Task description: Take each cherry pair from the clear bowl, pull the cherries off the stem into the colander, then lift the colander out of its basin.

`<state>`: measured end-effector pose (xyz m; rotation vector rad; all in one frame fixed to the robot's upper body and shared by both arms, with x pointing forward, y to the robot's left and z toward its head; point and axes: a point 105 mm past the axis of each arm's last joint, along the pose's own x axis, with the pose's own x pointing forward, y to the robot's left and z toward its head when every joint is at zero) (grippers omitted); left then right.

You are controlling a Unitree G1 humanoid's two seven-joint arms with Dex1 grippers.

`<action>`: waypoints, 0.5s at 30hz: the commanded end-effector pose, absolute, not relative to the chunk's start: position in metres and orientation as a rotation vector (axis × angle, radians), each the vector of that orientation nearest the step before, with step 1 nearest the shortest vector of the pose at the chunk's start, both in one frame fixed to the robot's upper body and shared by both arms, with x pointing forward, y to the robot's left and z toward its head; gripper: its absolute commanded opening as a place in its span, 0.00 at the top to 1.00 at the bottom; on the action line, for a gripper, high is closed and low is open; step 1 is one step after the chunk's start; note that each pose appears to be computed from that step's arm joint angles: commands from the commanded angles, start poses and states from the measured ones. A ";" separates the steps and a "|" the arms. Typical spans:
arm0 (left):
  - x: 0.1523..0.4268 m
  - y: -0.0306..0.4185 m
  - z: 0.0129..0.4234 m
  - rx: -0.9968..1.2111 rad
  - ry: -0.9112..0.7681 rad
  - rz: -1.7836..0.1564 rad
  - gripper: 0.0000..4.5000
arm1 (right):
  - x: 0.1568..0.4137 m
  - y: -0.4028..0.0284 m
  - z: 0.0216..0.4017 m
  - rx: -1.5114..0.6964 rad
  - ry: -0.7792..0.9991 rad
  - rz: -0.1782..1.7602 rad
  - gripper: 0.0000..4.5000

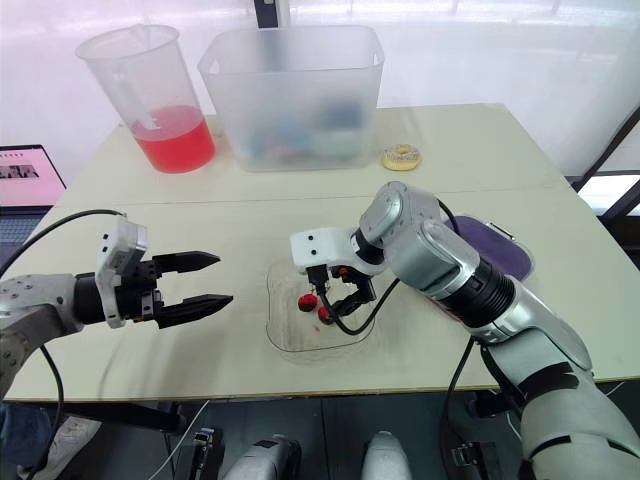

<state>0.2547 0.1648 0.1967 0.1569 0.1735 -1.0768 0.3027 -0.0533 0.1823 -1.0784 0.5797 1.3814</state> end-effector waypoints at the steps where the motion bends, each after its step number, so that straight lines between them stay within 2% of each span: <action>1: 0.255 0.163 0.202 0.191 0.152 -1.092 0.00 | 0.299 -0.052 0.180 -1.074 0.601 1.320 0.01; 6: 0.259 0.162 0.201 0.202 0.156 -1.090 0.00 | 0.287 -0.046 0.165 -1.036 0.671 1.352 0.01; 15: 0.260 0.163 0.202 0.216 0.162 -1.084 0.00 | 0.302 -0.051 0.140 -1.101 0.713 1.288 0.01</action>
